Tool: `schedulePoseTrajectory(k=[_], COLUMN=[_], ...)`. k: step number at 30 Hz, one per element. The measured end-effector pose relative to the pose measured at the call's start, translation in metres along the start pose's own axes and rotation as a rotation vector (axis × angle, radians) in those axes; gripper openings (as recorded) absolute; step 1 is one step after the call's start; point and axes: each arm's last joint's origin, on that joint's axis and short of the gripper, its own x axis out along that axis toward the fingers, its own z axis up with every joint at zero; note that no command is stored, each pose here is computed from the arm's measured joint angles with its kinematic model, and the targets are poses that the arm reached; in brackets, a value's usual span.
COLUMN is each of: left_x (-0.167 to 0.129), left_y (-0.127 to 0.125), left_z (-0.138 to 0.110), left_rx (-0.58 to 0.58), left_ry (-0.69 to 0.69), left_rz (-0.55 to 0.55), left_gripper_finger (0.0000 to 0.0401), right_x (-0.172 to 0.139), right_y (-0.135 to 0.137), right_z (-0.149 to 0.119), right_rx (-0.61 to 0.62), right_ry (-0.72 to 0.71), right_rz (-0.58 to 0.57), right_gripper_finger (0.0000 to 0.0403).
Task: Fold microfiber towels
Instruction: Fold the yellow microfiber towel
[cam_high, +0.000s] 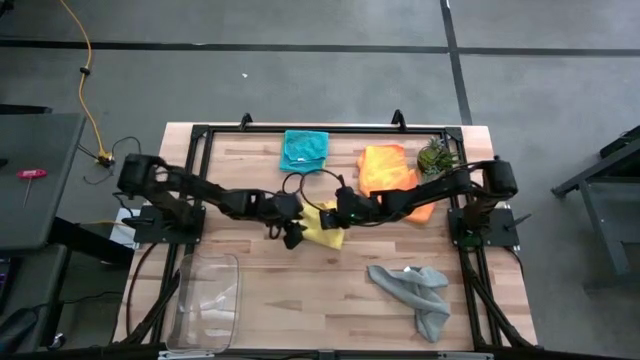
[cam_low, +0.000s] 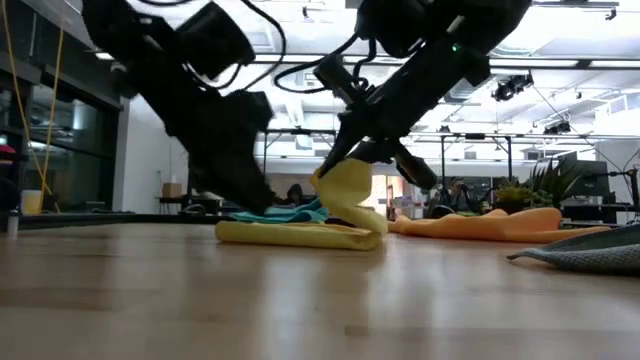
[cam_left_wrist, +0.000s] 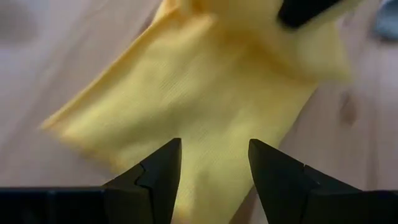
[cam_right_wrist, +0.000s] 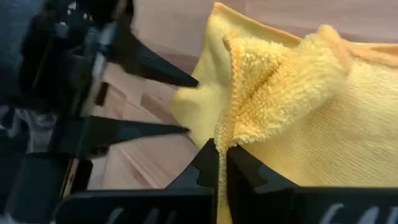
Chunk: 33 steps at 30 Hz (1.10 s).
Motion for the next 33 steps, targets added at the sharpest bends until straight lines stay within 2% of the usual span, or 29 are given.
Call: schedulePoseTrajectory(k=[6,12,20,24,33], left_x=[-0.027,-0.030,-0.030,-0.030,-0.039], left_y=[0.005,0.006,0.006,0.007,0.019], left_z=[0.005,0.005,0.005,0.006,0.007], left_rx=[0.055,0.038,0.028,0.023,0.055], left_ry=[-0.010,-0.018,-0.020,-0.022,0.016], left_rz=[0.081,0.109,0.110,0.113,0.156], left_gripper_finger=[0.0176,0.0176,0.0176,0.0176,0.0176], right_x=[0.008,0.020,0.030,0.030,0.028], right_y=[0.001,-0.001,-0.004,-0.001,0.006], right_z=[0.002,0.003,0.002,0.006,0.025], right_rx=[0.073,0.144,0.151,0.136,0.053], right_ry=[-0.036,-0.050,-0.060,-0.078,-0.061], right_rz=[0.046,0.088,0.115,0.156,0.295], right_gripper_finger=[0.0000,0.0000,0.0006,0.0051,0.0221])
